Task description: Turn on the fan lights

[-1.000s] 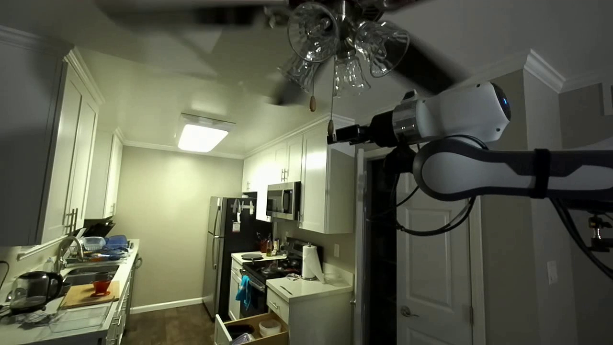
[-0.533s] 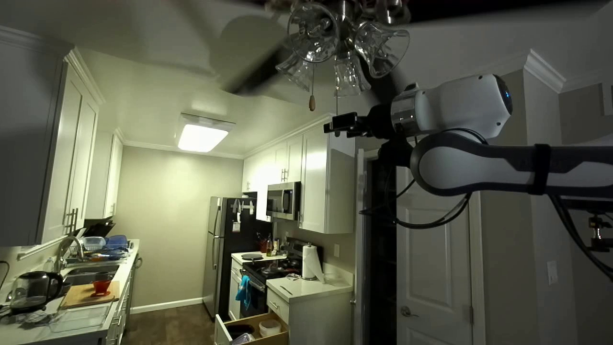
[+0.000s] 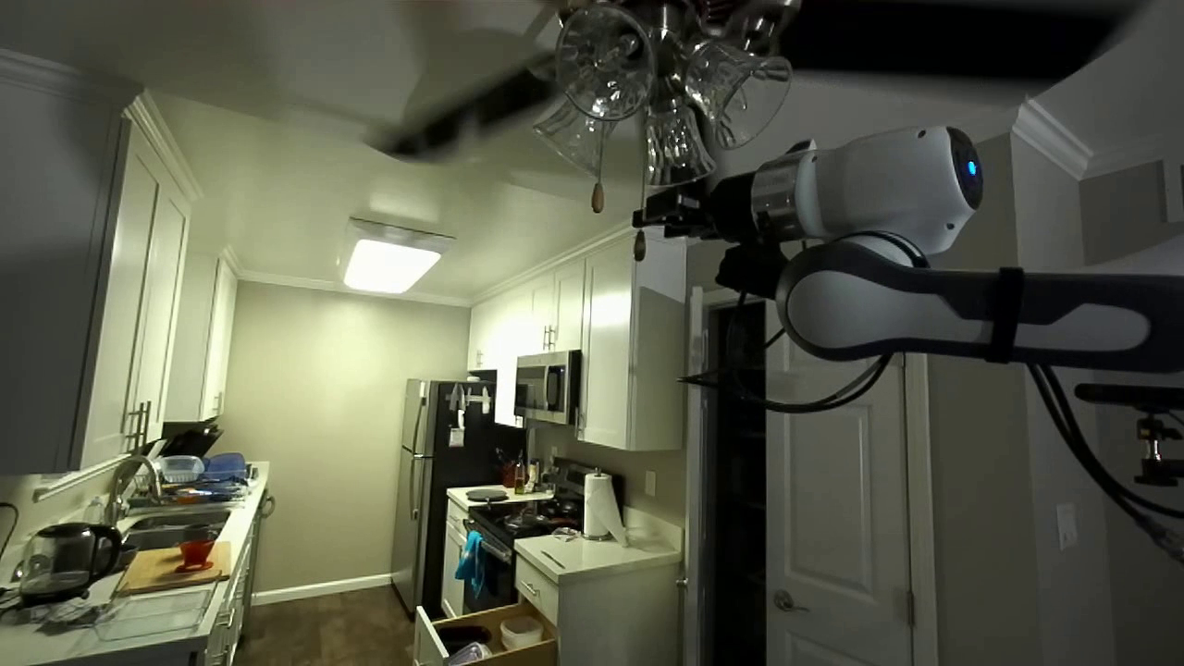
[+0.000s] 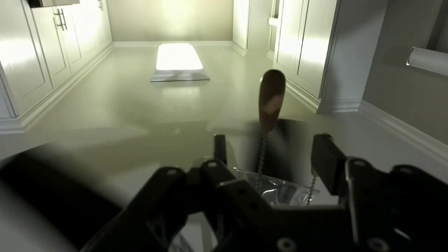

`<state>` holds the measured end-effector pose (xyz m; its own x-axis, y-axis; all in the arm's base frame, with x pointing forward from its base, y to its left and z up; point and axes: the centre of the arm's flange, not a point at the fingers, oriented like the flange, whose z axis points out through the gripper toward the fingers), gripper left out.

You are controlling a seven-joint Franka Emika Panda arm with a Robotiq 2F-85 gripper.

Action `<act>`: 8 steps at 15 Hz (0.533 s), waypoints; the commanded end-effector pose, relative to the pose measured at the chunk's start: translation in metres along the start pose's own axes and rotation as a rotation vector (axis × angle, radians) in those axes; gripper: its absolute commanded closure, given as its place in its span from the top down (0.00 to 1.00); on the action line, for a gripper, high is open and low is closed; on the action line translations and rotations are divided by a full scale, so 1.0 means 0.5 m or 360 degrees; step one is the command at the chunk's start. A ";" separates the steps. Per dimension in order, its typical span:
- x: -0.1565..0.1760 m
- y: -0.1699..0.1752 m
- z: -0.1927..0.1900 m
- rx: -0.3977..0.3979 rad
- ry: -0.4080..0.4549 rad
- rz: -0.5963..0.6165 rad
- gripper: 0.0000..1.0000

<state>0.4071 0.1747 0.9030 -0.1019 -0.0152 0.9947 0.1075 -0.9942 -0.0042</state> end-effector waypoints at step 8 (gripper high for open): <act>0.013 -0.012 0.033 -0.0054 0.0074 -0.0009 0.00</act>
<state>0.4131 0.1785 0.9075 -0.1209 0.0008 0.9927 0.0771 -0.9970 0.0102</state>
